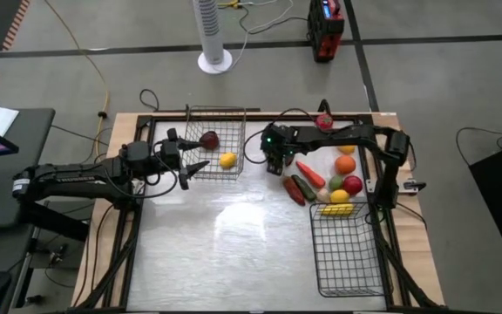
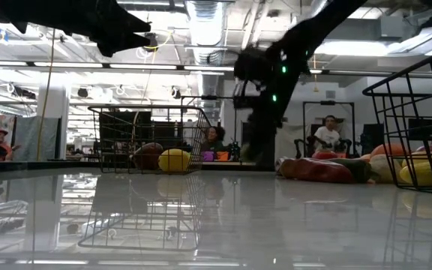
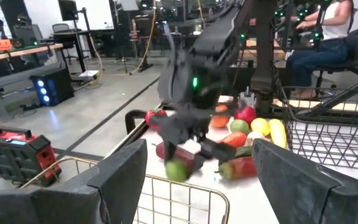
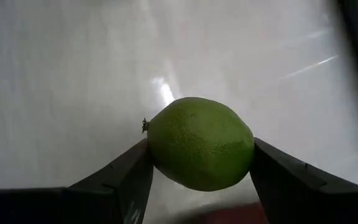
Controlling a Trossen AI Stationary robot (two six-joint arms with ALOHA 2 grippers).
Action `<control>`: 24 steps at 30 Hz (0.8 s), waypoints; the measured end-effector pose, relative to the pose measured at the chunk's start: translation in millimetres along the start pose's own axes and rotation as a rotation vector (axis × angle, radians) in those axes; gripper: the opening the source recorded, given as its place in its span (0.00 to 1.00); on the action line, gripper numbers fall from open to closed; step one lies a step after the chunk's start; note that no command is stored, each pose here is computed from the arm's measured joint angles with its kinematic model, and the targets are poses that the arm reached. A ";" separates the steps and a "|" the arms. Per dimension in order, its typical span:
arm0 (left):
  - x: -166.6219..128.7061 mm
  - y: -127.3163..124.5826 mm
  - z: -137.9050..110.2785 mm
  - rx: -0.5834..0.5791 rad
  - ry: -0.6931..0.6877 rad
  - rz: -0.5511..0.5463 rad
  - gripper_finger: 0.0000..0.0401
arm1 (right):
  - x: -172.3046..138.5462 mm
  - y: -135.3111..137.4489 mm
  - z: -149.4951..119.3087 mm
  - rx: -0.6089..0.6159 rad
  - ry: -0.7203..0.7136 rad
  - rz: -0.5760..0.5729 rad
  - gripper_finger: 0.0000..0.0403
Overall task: Sort produce into baskets
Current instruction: Put the top green citrus into the wire basket
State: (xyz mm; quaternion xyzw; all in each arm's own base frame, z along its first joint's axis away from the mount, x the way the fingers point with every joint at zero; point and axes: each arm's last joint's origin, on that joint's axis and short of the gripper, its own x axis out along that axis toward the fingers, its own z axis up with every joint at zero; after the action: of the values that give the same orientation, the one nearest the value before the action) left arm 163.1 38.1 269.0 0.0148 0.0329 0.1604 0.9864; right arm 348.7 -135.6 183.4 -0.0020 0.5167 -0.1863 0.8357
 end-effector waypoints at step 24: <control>-4.1 4.2 36.6 0.099 -0.261 0.049 0.70 | -55.2 38.0 90.8 0.009 -0.692 0.259 0.72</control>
State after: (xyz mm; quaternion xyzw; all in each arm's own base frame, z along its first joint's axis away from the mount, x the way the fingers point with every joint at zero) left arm 160.5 40.1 305.9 0.0850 -0.0881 0.1792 0.9762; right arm 417.0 -100.2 265.9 0.0045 0.1988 -0.0696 0.9776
